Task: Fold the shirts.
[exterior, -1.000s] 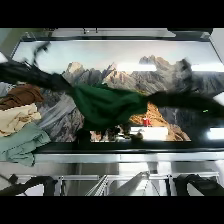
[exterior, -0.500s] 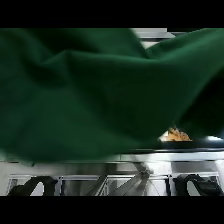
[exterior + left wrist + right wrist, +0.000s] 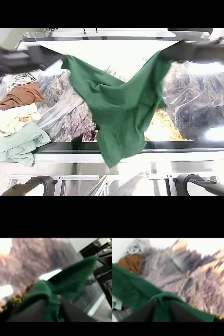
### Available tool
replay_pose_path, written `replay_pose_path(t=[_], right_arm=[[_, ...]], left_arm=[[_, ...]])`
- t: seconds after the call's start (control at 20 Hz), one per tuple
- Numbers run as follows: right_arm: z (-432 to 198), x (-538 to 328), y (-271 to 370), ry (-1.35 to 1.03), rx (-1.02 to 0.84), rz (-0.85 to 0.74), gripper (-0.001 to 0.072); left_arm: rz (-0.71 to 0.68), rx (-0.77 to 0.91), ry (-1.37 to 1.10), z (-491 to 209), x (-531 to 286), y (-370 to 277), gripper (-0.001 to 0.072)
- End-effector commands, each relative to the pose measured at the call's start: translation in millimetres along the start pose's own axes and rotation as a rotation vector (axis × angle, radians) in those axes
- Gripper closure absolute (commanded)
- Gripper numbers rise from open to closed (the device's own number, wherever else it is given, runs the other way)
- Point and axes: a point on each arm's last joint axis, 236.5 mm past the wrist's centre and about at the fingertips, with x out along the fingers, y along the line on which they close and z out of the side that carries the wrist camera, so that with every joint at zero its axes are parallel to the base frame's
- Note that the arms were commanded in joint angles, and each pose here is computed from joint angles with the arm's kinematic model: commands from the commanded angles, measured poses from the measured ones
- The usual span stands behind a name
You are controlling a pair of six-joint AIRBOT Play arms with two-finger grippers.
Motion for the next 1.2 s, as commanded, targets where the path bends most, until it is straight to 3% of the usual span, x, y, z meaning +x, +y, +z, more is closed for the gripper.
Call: replay_pose_path(t=[0.0,0.2,0.3,0.4,0.5,0.65,0.75,0.9,1.05,1.15], right_arm=[[-54,73,-80,0.132,0.184,-0.008,0.0164],[-59,26,-95,0.174,0.243,-0.031,0.0165],[-66,-16,-96,0.221,0.272,-0.074,0.0167],[-99,-51,-99,0.325,0.325,-0.165,0.0252],[-152,-78,-103,0.424,0.404,-0.284,0.0249],[-232,-92,-87,0.472,0.529,-0.369,0.0241],[-278,-89,-79,0.441,0.609,-0.406,0.0004],[-341,-75,-76,0.398,0.755,-0.419,0.0005],[-356,-44,-60,0.328,0.833,-0.295,0.0005],[-364,-30,-61,0.347,0.833,-0.303,0.0006]], left_arm=[[0.013,-0.159,0.157,-46,50,86,-0.0012],[-0.043,-0.164,0.227,-31,41,106,0.0000],[0.056,-0.125,0.271,-28,35,133,0.0000],[0.218,-0.088,0.373,-42,32,174,0.0000],[0.332,-0.049,0.482,-61,38,206,0.0000],[0.371,-0.027,0.538,-71,64,239,0.0000],[0.374,-0.042,0.556,-75,77,256,0.0000],[0.324,-0.094,0.681,-104,82,267,0.0002],[0.354,-0.107,0.785,-128,75,285,0.0020],[0.354,-0.111,0.763,-127,81,290,0.0021]])
